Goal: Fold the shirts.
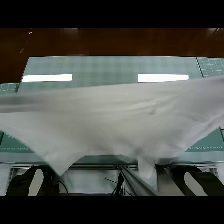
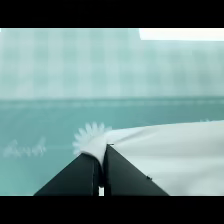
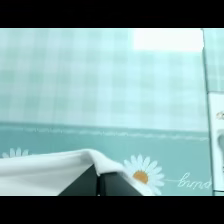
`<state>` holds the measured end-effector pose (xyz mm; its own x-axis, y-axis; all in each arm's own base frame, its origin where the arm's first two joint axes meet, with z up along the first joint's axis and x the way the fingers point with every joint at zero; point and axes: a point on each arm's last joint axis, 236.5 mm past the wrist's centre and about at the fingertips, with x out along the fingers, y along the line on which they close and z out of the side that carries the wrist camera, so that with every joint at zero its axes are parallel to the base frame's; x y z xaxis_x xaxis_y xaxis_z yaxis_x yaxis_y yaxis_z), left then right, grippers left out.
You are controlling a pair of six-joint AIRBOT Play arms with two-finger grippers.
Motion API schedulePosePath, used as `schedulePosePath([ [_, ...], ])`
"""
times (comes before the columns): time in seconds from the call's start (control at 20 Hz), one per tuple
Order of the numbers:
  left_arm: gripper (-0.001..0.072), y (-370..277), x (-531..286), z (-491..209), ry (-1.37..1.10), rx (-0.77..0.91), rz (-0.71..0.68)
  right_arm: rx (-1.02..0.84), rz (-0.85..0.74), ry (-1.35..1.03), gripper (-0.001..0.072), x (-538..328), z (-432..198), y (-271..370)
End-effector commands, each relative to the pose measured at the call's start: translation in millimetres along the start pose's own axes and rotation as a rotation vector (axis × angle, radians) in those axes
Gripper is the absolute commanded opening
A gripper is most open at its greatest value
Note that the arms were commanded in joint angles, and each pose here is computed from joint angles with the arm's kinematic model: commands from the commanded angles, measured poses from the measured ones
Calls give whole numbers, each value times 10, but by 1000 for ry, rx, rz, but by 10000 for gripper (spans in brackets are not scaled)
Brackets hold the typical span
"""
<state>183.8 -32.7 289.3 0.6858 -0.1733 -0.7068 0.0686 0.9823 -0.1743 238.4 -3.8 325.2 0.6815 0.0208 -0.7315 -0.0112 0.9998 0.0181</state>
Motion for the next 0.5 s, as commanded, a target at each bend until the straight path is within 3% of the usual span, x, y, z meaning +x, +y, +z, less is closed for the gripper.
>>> schedulePosePath([
  [0.0,26,61,802,-292,224,-106,-129,-19,53,248,20,974,54,-26],
  [0.2,27,144,1749,-139,314,-152,-191,0,104,436,21,2144,21,-62],
  [0.45,27,459,2952,291,230,-254,-159,41,114,209,20,3124,584,-95],
])
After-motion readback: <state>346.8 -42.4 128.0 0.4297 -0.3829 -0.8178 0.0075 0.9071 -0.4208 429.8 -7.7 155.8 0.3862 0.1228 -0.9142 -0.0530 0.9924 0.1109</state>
